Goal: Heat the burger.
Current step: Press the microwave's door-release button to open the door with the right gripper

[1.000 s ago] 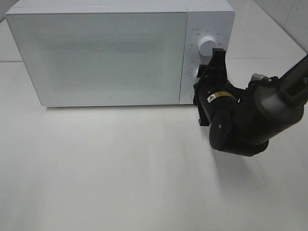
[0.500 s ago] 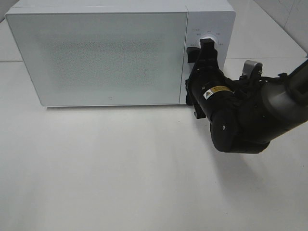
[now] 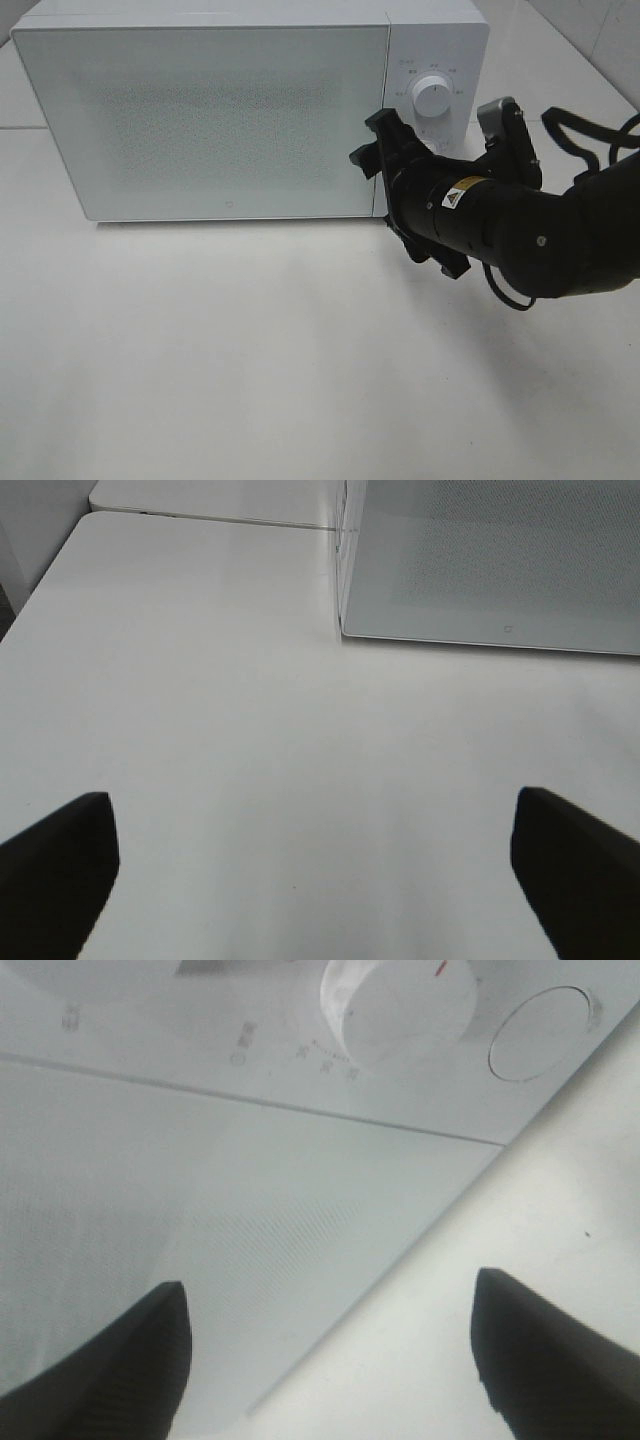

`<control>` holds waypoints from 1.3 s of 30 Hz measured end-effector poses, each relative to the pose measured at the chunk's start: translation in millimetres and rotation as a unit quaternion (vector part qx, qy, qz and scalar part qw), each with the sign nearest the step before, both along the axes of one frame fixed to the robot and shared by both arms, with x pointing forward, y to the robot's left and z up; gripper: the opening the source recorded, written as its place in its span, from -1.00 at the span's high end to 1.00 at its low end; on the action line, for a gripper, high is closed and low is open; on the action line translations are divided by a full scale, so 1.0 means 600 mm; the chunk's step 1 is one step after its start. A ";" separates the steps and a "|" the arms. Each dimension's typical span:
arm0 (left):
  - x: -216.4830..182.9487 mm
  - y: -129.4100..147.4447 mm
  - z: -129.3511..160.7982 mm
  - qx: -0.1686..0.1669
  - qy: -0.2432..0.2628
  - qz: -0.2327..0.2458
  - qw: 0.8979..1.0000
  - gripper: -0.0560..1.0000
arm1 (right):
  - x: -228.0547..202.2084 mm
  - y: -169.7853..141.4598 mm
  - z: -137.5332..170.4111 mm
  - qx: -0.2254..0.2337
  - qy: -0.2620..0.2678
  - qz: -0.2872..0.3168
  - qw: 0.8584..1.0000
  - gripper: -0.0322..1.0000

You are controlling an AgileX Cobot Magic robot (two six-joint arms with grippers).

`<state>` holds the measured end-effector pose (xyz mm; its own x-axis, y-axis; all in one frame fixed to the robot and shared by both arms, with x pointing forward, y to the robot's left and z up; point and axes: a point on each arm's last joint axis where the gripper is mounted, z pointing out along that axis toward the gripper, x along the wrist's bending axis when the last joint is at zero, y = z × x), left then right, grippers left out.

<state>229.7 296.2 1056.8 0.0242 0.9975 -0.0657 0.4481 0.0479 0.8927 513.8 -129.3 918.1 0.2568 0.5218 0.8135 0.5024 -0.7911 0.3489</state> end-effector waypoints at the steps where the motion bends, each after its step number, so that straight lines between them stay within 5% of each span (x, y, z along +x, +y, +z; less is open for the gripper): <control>1: 0.000 0.000 0.000 0.000 0.000 0.000 1.000 -0.97 | -0.009 0.000 0.008 -0.044 0.009 0.036 0.998 -0.52; 9: 0.000 0.000 0.000 0.000 0.000 0.000 1.000 -0.97 | -0.035 -0.005 0.049 -0.181 -0.010 0.161 0.970 -0.52; 15: 0.000 0.000 0.000 0.000 0.000 0.000 1.000 -0.97 | -0.065 -0.013 0.098 -0.279 -0.056 0.266 0.921 -0.52; 16: 0.000 0.000 0.000 0.000 0.000 0.000 1.000 -0.97 | -0.065 -0.013 0.098 -0.279 -0.056 0.266 0.921 -0.52; 17: 0.000 0.000 0.000 0.000 0.000 0.000 1.000 -0.97 | -0.077 -0.016 0.106 -0.298 -0.052 0.297 0.906 -0.52; 26: 0.000 0.000 0.000 0.000 0.000 0.000 1.000 -0.97 | -0.139 -0.044 0.142 -0.356 -0.012 0.408 0.841 -0.52; 39: 0.000 0.000 0.000 0.000 0.000 0.000 1.000 -0.97 | -0.210 -0.085 0.191 -0.348 0.030 0.440 0.827 -0.52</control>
<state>229.7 296.2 1056.8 0.0242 0.9975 -0.0657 0.4481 0.0479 0.8927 387.8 -180.2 1032.9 -0.4432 0.8647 0.2366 0.8097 0.2729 0.5196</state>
